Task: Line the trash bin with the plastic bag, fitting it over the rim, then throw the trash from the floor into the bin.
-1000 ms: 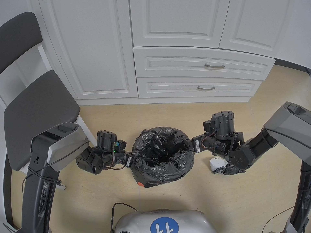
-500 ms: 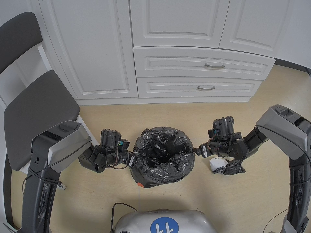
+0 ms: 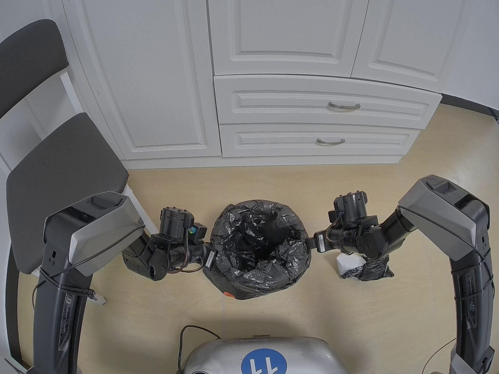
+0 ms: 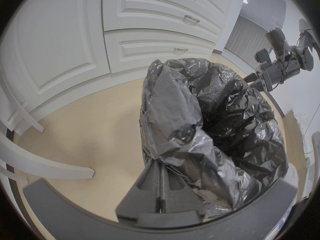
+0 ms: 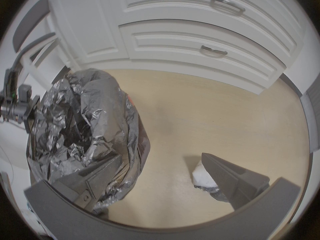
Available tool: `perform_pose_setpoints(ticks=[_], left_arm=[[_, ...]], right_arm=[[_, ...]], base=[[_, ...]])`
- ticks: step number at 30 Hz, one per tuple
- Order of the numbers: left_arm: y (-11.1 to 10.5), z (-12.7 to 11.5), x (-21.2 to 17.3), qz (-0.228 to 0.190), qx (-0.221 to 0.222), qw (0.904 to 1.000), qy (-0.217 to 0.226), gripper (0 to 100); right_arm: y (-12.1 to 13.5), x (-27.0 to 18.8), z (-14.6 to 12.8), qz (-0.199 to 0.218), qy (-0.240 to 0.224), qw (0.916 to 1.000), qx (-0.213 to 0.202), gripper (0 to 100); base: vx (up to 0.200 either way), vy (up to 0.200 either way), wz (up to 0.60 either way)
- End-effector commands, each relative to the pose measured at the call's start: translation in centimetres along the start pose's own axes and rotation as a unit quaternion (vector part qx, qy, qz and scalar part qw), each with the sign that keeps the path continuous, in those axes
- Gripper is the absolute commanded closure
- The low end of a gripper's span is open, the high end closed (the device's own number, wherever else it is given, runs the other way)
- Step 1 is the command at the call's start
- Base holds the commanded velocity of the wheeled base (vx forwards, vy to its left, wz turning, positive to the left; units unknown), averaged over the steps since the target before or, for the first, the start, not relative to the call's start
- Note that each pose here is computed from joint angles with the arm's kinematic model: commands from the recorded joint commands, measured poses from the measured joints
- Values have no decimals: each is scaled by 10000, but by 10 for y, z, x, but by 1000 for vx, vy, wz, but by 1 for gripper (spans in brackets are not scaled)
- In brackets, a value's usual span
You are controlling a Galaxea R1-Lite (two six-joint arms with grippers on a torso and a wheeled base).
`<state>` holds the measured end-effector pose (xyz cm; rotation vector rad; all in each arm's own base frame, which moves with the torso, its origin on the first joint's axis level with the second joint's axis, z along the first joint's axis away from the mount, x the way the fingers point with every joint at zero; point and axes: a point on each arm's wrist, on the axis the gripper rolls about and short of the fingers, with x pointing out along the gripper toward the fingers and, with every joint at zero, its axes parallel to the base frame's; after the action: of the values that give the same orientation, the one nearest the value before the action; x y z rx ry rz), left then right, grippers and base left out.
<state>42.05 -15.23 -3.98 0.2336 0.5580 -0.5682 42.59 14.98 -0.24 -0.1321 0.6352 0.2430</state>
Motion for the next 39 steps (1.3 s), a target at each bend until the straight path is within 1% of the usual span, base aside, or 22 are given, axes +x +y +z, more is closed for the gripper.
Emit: perform_pose_setpoints(ticks=[1, 2, 5, 10, 11, 12, 13, 14, 15, 18, 19, 20, 24, 28, 32, 34, 37, 39], left_arm=[[11, -20, 15, 269, -94, 9996, -23, 100], [12, -21, 17, 286, -98, 9995, -44, 100], [19, -25, 19, 316, -159, 9994, -31, 100], [26, -24, 19, 365, -206, 9991, -60, 100], [29, -25, 19, 388, -232, 9990, -12, 100], [30, -24, 19, 395, -239, 9989, -20, 100], [31, -23, 20, 406, -246, 9989, -42, 100], [31, -23, 20, 406, -246, 9989, -42, 100], [33, -23, 22, 429, -290, 9986, -133, 100], [34, -21, 21, 433, -331, 9983, -196, 100], [34, -15, 22, 452, -599, 9960, -493, 100], [34, -14, 23, 461, -644, 9952, -570, 100], [35, -17, 30, 454, -679, 9946, -640, 100], [34, -18, 36, 431, -795, 9935, -691, 100], [26, -12, 47, 322, -1056, 9902, -861, 100], [23, -9, 54, 282, -1241, 9875, -933, 100], [23, -5, 58, 231, -1481, 9839, -969, 100], [23, -5, 60, 224, -1558, 9828, -964, 100]], right_arm=[[3, 34, 6, -4, -254, 9978, 610, 0], [2, 37, 9, -3, -315, 9969, 719, 0], [0, 51, 17, 6, -537, 9911, 1221, 0], [-3, 61, 21, 3, -623, 9859, 1551, 0], [-5, 67, 25, 11, -746, 9810, 1792, 0], [-5, 70, 25, 19, -777, 9783, 1918, 0], [-5, 72, 26, 19, -786, 9766, 2002, 0], [-5, 72, 26, 19, -786, 9766, 2002, 0], [-10, 73, 23, -43, -641, 9759, 2083, 0], [-12, 73, 22, -73, -592, 9760, 2096, 0], [-19, 71, 17, -207, -326, 9772, 2086, 0], [-21, 71, 15, -249, -247, 9777, 2070, 0], [-23, 71, 10, -305, -10, 9815, 1889, 0], [-22, 73, 6, -376, 44, 9833, 1781, 0], [-24, 79, -4, -691, 134, 9873, 1427, 0], [-24, 81, -7, -837, 156, 9878, 1305, 0], [-25, 80, -6, -886, 139, 9877, 1280, 0], [-26, 78, -5, -892, 130, 9875, 1293, 0]], base=[[0, 0, 0], [0, 0, 0], [0, 0, 0], [0, 0, 0], [0, 0, 0], [0, 0, 0], [0, 0, 0], [0, 0, 0], [0, 0, 0], [0, 0, 0], [0, 0, 0], [0, 0, 0], [0, 0, 0], [0, 0, 0], [0, 0, 0], [0, 0, 0], [0, 0, 0], [0, 0, 0]])
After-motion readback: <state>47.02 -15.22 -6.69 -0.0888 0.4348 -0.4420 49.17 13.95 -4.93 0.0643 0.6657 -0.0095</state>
